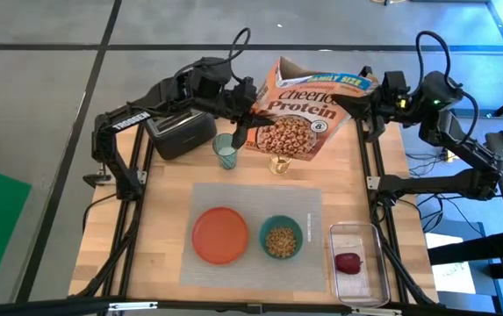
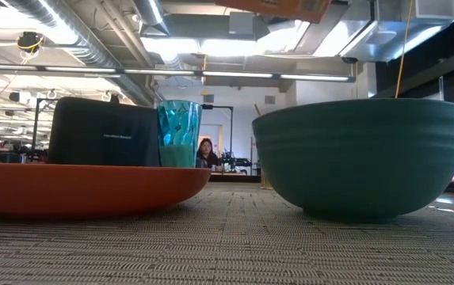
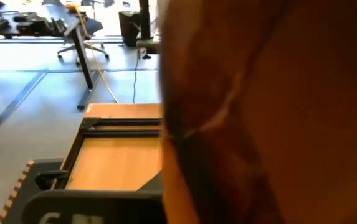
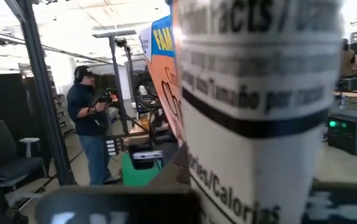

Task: Arrange a breakfast setting
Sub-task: Pour the yellow cereal in the green bowl

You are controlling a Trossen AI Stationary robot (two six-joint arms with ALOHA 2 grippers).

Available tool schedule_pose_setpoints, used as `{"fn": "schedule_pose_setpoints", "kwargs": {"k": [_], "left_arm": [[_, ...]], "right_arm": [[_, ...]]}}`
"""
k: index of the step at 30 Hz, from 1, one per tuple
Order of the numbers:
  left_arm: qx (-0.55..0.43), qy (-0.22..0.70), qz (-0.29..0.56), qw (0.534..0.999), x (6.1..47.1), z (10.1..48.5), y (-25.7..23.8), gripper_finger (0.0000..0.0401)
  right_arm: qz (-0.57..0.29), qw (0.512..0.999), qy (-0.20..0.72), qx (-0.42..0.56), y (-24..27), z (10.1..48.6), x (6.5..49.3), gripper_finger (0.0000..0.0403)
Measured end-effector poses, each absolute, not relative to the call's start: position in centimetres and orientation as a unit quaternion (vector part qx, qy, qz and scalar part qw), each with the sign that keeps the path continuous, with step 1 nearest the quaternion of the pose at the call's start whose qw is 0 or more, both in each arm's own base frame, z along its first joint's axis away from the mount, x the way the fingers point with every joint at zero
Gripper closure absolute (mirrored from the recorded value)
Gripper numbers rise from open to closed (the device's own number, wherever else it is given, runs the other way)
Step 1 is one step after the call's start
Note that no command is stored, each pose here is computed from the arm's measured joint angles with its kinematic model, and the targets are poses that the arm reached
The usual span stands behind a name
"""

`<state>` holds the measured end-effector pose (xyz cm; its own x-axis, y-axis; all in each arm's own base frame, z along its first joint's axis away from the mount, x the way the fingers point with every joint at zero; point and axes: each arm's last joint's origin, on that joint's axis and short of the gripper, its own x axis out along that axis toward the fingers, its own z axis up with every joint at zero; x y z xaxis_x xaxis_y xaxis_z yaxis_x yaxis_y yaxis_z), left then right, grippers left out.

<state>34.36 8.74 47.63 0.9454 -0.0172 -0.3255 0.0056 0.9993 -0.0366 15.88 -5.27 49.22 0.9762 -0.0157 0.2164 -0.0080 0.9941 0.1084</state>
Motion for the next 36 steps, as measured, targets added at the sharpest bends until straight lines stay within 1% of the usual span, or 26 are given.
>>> {"fn": "schedule_pose_setpoints", "kwargs": {"k": [2,4,8,11,14,17,20,23,25,29,36], "left_arm": [[-0.017,0.162,0.009,0.987,34.5,47.7,8.5,0.0347],[-0.012,0.166,0.036,0.985,34.5,47.7,8.6,0.0323],[-0.032,0.184,0.130,0.974,33.3,47.7,9.8,0.0267],[-0.055,0.205,0.194,0.958,31.3,48.0,11.0,0.0229],[-0.072,0.212,0.225,0.948,29.5,48.5,12.0,0.0202],[-0.081,0.228,0.231,0.942,28.6,48.4,12.4,0.0183],[-0.092,0.231,0.233,0.940,28.4,48.4,12.5,0.0173],[-0.090,0.226,0.229,0.943,28.1,48.7,12.3,0.0172],[-0.078,0.226,0.232,0.943,28.1,48.7,12.3,0.0173],[-0.066,0.240,0.260,0.933,28.9,48.1,12.3,0.0173],[-0.061,0.261,0.252,0.930,29.6,47.4,11.7,0.0174]], "right_arm": [[-0.020,0.993,-0.102,0.059,-5.3,49.1,15.8,0.0388],[-0.044,0.993,-0.093,0.055,-5.4,48.9,15.6,0.0397],[-0.125,0.989,-0.062,0.040,-5.5,48.3,14.9,0.0399],[-0.154,0.987,-0.038,0.030,-5.4,47.9,14.1,0.0400],[-0.170,0.984,-0.039,0.024,-5.0,48.0,12.9,0.0401],[-0.214,0.976,-0.034,0.018,-4.8,48.0,11.6,0.0402],[-0.285,0.958,-0.009,0.021,-4.6,47.5,10.1,0.0402],[-0.371,0.928,0.043,0.015,-4.9,45.7,9.3,0.0402],[-0.405,0.912,0.066,0.012,-5.0,44.1,9.2,0.0402],[-0.438,0.894,0.090,0.027,-5.5,39.9,9.8,0.0402],[-0.465,0.881,0.082,0.033,-5.7,32.4,10.1,0.0403]]}}
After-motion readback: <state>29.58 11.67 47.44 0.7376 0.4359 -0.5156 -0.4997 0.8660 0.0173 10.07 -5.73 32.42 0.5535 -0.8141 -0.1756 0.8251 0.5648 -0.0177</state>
